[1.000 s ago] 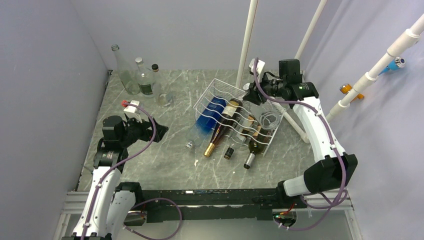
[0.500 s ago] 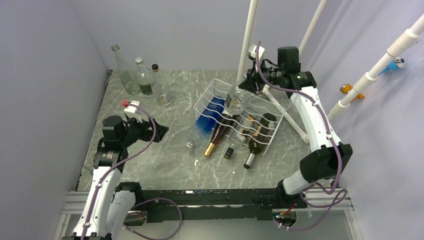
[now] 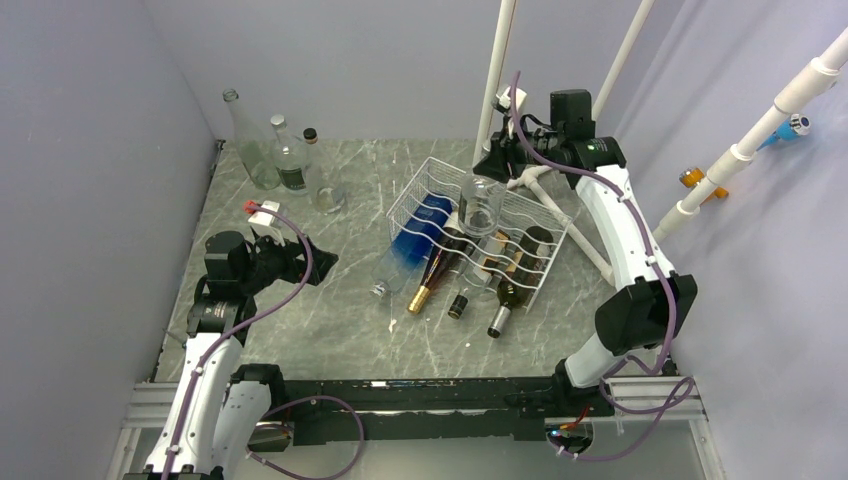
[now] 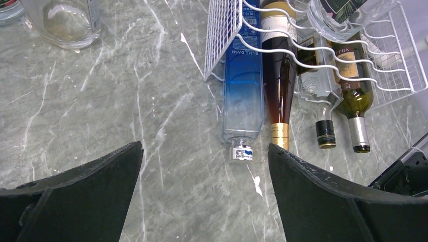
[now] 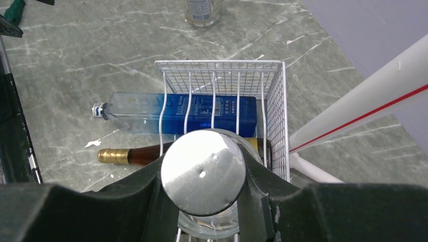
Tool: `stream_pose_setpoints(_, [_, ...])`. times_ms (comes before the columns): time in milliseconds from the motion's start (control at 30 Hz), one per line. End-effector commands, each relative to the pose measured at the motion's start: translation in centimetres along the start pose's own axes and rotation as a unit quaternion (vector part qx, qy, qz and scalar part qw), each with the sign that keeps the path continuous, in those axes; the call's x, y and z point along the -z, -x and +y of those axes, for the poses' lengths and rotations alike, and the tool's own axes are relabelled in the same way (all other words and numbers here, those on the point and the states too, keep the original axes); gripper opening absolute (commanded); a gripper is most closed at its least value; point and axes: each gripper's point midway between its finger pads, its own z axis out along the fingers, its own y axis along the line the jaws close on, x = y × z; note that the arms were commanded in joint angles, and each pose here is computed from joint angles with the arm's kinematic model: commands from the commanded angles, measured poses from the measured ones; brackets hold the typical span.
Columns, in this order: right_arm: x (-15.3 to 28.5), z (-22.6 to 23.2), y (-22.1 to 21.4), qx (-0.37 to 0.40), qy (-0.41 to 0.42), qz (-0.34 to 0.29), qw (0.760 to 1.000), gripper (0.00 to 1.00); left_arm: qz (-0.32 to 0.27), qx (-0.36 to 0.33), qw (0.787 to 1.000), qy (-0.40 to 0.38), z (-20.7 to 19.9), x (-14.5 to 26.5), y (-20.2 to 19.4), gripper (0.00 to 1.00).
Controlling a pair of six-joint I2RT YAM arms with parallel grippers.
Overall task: Take the wine bottle off the wine rack
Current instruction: Pick up the wine bottle from the wine rack, then place the wine bottle at the center of the board.
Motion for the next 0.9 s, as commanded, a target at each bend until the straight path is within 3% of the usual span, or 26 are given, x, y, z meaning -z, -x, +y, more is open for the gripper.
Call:
stream_pose_setpoints(0, [1.9, 0.8, 7.0, 0.087, -0.005, -0.088, 0.992, 0.0, -0.03, -0.026, 0.999, -0.018, -0.9, 0.3, 2.2, 1.0])
stream_pose_setpoints(467, [0.9, 5.2, 9.3, 0.122, 0.046, -0.095, 0.987, 0.0, -0.03, -0.028, 0.999, -0.018, -0.9, 0.3, 2.2, 1.0])
stream_pose_setpoints(867, [-4.0, 13.7, 10.9, 0.166, 0.148, -0.083, 0.971, 0.0, -0.039, -0.034, 0.999, 0.005, -0.3, 0.6, 2.5, 1.0])
